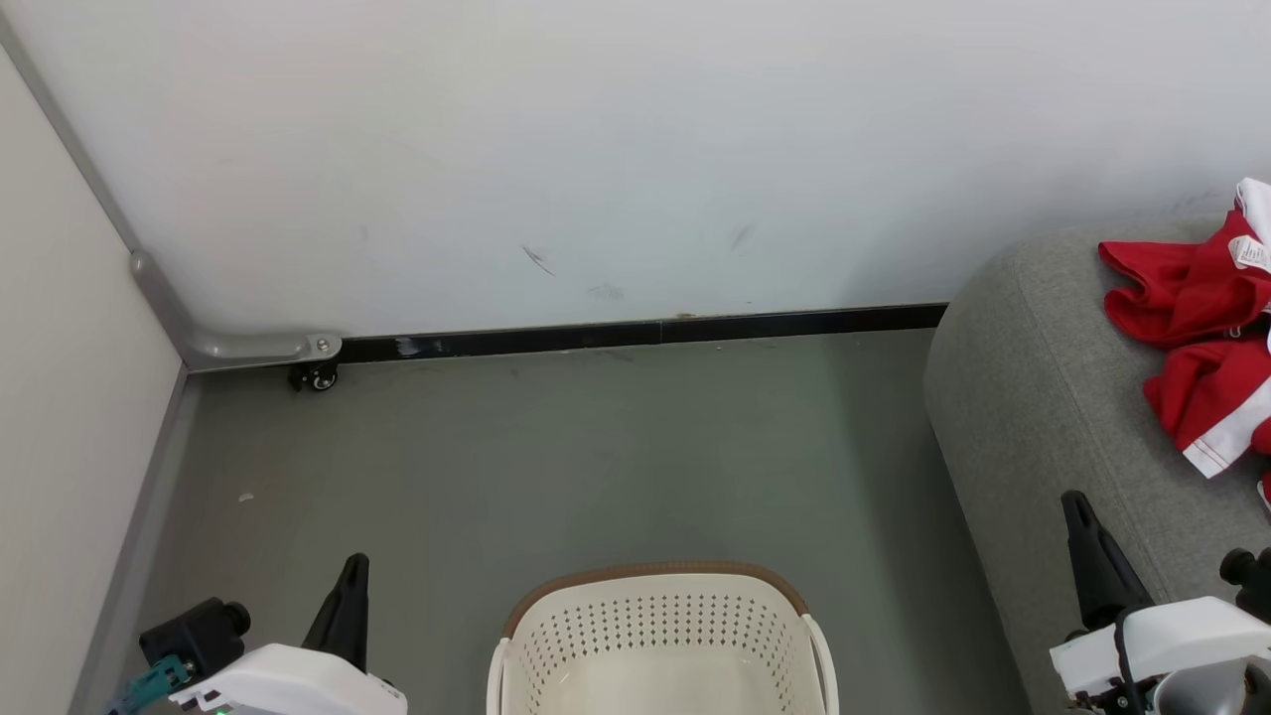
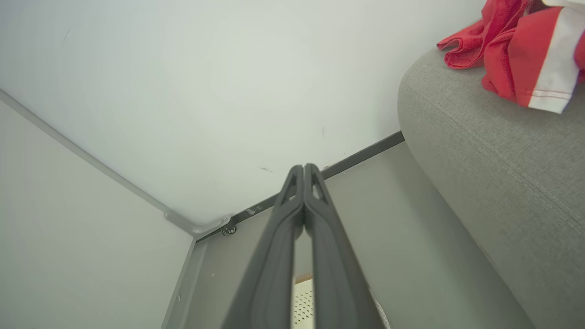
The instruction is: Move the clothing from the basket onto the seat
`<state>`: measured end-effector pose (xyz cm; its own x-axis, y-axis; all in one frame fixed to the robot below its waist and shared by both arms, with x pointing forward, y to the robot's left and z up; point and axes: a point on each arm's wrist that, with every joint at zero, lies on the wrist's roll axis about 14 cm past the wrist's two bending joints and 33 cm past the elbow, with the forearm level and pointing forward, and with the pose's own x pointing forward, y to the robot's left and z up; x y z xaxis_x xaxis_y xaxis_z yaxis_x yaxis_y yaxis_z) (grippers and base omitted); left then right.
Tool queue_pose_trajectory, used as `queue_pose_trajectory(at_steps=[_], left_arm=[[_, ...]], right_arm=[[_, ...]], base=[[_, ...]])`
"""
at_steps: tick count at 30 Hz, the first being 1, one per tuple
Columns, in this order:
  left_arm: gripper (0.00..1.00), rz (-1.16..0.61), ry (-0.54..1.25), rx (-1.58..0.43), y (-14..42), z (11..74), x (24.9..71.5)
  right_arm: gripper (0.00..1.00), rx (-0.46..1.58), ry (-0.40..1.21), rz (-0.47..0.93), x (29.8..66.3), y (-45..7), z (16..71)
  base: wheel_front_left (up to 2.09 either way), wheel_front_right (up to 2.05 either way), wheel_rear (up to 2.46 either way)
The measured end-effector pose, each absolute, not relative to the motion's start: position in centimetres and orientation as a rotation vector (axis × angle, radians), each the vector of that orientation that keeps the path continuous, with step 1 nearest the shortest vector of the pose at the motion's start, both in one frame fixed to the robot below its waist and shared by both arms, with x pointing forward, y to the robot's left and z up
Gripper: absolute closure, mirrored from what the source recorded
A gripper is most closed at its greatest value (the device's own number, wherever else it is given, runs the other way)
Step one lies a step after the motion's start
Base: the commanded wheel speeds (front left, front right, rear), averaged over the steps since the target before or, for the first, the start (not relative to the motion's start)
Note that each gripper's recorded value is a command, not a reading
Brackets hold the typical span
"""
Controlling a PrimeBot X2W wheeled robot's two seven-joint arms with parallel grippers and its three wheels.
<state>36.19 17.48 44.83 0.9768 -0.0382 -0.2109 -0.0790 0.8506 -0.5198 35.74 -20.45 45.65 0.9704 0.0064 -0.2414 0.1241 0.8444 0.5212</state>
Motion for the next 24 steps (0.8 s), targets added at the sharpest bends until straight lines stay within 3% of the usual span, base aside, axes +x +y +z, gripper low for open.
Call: queue_pose_trajectory(at_steps=[24], left_arm=[[1.00,0.056,0.218,-0.913,17.73,45.55,36.77]], right_arm=[[1.00,0.926,0.178,-0.073,36.17,-20.34,46.43]], base=[[0.00,0.00,0.00]])
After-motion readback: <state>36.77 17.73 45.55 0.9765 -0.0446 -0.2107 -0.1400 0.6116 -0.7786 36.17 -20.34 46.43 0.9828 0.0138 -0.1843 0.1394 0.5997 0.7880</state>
